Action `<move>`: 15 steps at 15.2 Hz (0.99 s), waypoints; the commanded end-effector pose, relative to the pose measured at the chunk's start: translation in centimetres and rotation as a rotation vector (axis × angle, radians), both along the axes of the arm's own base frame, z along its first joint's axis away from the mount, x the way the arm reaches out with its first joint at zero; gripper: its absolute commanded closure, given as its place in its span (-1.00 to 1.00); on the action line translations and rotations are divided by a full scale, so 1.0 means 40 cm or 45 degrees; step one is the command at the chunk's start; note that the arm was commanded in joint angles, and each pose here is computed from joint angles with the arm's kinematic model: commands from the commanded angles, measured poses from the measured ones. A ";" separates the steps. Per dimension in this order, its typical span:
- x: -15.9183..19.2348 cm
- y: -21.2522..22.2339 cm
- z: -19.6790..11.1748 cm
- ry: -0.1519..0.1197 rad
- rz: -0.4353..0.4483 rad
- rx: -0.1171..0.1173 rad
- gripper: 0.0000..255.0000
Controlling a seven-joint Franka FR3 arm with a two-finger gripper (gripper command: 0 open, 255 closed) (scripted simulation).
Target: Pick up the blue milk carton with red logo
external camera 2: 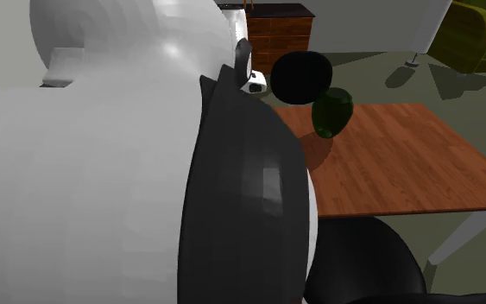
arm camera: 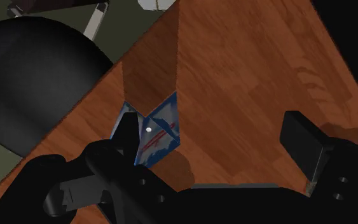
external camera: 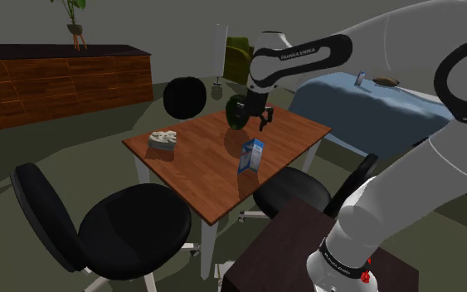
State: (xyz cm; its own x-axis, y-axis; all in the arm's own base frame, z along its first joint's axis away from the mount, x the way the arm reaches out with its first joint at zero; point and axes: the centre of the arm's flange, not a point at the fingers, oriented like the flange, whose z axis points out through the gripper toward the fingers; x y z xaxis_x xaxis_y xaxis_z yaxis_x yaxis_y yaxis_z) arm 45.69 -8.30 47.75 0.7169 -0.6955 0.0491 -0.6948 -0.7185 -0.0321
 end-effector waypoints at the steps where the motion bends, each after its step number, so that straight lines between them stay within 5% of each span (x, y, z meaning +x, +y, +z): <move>1: 0.031 -0.039 -0.039 0.005 -0.104 0.002 -1.00; 15: 0.130 -0.365 -0.341 0.049 -0.796 0.016 -1.00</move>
